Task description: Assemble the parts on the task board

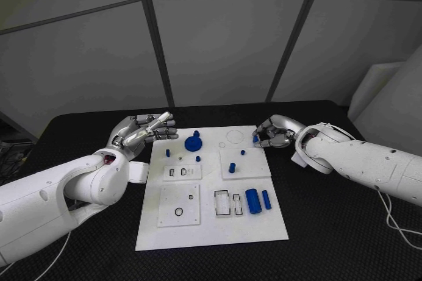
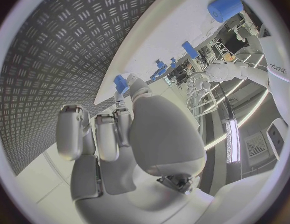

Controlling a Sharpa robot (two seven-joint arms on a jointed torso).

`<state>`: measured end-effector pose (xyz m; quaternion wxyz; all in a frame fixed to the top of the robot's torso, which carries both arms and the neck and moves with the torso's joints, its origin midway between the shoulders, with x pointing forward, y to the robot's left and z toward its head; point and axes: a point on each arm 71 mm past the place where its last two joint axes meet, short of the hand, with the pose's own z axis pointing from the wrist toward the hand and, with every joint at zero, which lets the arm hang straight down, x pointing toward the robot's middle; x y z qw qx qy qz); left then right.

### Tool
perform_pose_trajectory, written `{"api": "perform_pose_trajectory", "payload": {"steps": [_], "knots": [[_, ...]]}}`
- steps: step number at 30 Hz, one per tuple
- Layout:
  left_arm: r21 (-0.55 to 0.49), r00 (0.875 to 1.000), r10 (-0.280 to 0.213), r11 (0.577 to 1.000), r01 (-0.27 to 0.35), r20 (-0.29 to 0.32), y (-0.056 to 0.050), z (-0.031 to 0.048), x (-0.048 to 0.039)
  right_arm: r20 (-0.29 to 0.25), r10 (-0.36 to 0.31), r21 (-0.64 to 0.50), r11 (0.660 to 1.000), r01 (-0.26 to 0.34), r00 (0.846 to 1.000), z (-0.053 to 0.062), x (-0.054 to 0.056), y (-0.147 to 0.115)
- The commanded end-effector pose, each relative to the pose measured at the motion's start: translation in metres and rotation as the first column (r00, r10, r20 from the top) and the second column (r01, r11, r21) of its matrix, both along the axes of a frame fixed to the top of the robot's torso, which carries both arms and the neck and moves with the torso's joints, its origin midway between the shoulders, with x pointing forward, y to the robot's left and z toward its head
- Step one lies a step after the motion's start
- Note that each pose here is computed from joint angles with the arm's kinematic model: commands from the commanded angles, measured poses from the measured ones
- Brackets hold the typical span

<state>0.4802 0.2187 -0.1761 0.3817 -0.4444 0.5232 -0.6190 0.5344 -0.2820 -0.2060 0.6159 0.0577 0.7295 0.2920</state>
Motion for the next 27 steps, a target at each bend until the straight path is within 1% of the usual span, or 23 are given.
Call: {"api": "perform_pose_trajectory", "payload": {"steps": [1,17,22,27], "knots": [[-0.002,1.0,-0.011,1.0,0.011,0.006,-0.001,0.0012,-0.0001,-0.003,0.005,-0.005,1.0,-0.005,1.0,0.0003,0.0004,0.0011],[-0.002,1.0,-0.013,1.0,0.013,0.003,-0.0015,0.0008,0.0002,0.001,-0.007,-0.014,1.0,0.008,1.0,-0.0008,0.0023,0.0013],[-0.003,1.0,-0.017,1.0,0.017,0.001,-0.0019,0.0007,0.0,0.009,-0.012,-0.013,1.0,0.013,1.0,-0.0006,0.0032,0.0011],[-0.003,1.0,-0.019,1.0,0.019,-0.001,-0.002,0.0005,0.0,0.028,-0.027,-0.01,1.0,0.027,0.999,0.0005,0.004,0.0009]]}}
